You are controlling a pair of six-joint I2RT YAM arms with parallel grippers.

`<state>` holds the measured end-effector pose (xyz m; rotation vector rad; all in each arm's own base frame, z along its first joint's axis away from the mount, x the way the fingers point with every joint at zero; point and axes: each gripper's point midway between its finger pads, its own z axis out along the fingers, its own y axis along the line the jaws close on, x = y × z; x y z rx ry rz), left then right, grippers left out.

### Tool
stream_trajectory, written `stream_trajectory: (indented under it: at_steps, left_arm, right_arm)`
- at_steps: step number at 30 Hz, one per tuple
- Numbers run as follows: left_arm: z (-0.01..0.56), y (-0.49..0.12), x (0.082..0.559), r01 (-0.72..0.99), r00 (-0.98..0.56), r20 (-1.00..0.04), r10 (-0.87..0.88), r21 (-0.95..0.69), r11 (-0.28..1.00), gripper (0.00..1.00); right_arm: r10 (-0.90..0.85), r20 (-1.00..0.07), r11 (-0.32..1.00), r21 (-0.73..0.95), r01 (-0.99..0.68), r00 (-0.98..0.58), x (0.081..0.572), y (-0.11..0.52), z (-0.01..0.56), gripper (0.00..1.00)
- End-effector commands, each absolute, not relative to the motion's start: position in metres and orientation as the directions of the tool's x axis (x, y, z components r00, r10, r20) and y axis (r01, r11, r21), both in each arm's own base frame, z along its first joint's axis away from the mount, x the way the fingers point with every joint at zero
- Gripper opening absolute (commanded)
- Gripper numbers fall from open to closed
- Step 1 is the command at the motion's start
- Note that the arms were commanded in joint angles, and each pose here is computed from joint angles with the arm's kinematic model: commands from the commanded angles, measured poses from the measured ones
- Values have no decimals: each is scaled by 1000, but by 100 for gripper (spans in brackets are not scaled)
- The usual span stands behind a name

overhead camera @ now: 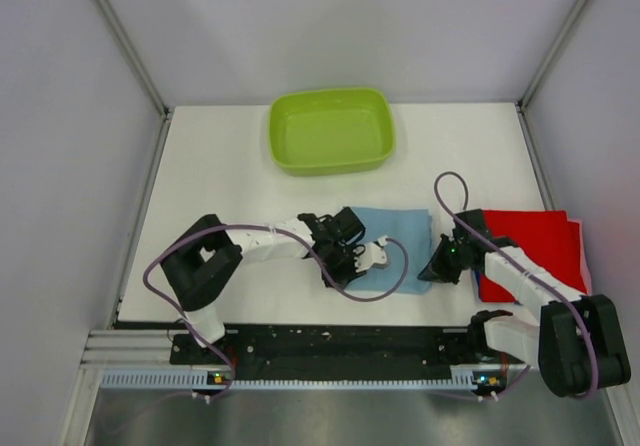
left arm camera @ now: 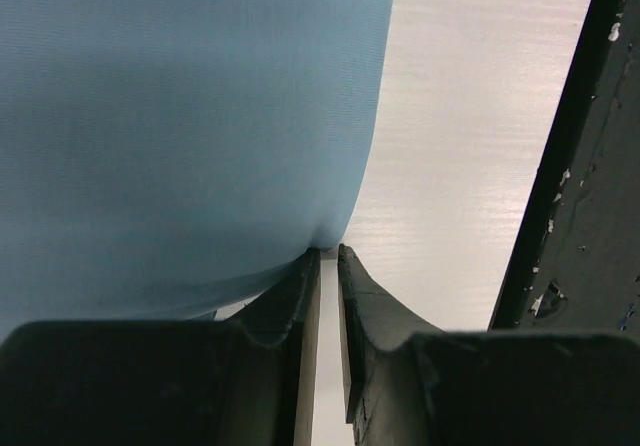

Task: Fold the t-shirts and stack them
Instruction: Smooth out wrinkles on the folded tshirt

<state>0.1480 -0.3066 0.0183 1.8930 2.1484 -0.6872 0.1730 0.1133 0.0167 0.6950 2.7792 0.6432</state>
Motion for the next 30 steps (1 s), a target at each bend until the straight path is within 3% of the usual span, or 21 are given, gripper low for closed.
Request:
stream_trajectory:
  at_steps: [1, 3, 5, 7, 10, 13, 16, 25, 30]
  left_arm:
    - [20, -307, 158, 985, -117, -450, 885, -165, 47, 18]
    - [34, -311, 156, 985, -93, -473, 876, -174, 10, 18]
    - [54, -311, 145, 977, -64, -490, 870, -210, -46, 19]
    - [77, -313, 138, 966, -26, -516, 856, -233, -111, 20]
    - [112, -325, 145, 963, -28, -587, 809, -232, -135, 22]
    - [128, -342, 192, 979, -170, -654, 737, -195, 52, 25]
    - [114, -345, 248, 950, -296, -655, 696, -126, 285, 25]
    - [35, -324, 256, 901, -426, -479, 768, -144, 410, 25]
    - [7, -312, 251, 885, -462, -400, 792, -148, 442, 23]
  right_arm:
    - [496, -185, 807, 459, 371, -849, 192, 105, 22, 0]
    - [458, -228, 815, 494, 303, -859, 204, 111, 43, 0]
    - [428, -292, 832, 496, 247, -855, 218, 109, 69, 16]
    - [390, -388, 870, 453, 196, -835, 233, 100, 91, 41]
    - [332, -482, 917, 367, 157, -811, 251, 85, 102, 61]
    - [253, -489, 949, 291, 117, -835, 260, 77, 91, 65]
    - [210, -466, 957, 278, 83, -860, 269, 77, 75, 65]
    - [158, -412, 931, 366, -4, -897, 276, 90, 34, 65]
    - [150, -320, 900, 435, -5, -936, 271, 104, 18, 61]
